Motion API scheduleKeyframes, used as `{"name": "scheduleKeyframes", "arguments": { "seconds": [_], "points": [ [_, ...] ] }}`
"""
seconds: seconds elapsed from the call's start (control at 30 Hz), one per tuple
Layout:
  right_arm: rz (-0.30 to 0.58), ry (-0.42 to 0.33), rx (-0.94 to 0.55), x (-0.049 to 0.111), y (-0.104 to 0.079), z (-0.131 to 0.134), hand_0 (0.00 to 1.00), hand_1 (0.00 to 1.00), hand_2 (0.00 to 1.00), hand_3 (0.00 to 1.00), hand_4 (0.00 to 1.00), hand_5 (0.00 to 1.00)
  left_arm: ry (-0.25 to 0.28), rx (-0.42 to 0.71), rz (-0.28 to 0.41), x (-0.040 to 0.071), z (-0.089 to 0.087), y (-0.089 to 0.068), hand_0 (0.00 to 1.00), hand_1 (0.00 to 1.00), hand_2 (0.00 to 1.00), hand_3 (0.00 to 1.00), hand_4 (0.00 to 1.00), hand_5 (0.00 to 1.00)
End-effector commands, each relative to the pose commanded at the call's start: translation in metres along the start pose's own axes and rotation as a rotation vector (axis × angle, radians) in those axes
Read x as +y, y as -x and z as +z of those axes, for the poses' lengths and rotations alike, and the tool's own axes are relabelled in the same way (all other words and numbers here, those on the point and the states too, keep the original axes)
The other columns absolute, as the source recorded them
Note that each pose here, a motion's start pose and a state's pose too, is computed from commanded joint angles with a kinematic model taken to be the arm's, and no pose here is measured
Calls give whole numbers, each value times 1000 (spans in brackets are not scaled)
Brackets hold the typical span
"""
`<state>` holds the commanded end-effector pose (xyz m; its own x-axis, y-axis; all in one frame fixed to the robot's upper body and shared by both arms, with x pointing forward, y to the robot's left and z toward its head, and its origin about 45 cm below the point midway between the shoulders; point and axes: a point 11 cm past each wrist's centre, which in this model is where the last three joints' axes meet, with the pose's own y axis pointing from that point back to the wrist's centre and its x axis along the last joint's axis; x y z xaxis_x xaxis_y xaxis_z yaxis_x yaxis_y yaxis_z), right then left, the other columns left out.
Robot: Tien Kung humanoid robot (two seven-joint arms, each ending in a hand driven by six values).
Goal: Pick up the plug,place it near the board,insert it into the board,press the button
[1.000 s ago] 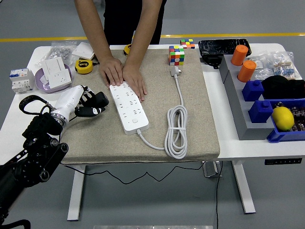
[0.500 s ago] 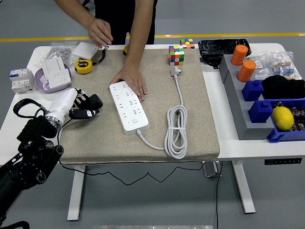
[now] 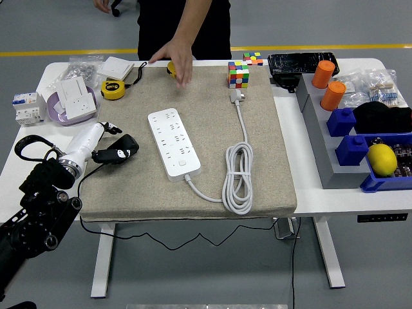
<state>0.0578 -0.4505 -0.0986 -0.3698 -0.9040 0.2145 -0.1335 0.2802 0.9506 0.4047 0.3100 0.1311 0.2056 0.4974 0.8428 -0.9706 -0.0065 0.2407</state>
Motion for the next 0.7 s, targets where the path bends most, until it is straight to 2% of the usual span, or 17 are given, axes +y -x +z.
{"name": "scheduleKeyframes", "arguments": {
  "seconds": [0.1, 0.13, 0.3, 0.33, 0.5, 0.7],
  "points": [
    [0, 0, 0, 0, 0, 0, 833, 742, 723, 754, 998, 728, 8, 27, 6, 1, 3, -4, 922, 990, 864, 844, 998, 679],
    [0, 0, -1, 0, 0, 0, 833, 743, 723, 755, 998, 726, 15, 46, 14, 1, 5, -6, 966, 998, 925, 888, 998, 870],
    [-3, -1, -1, 0, 1, 1, 833, 743, 723, 755, 998, 726, 80, 271, 119, 9, 18, -22, 966, 998, 925, 888, 998, 870],
    [-3, 0, -2, 0, 2, 1, 830, 743, 723, 755, 998, 727, 97, 326, 142, 11, 21, -26, 952, 998, 918, 891, 998, 986],
    [-3, 7, 0, 0, 2, 5, 832, 743, 723, 754, 998, 728, 161, 611, 219, 26, 30, -41, 933, 995, 909, 885, 998, 995],
    [-1, 7, 6, 0, 0, 6, 832, 743, 723, 754, 998, 728, 209, 903, 225, 45, 31, -46, 933, 995, 909, 885, 998, 995]
  ]
}}
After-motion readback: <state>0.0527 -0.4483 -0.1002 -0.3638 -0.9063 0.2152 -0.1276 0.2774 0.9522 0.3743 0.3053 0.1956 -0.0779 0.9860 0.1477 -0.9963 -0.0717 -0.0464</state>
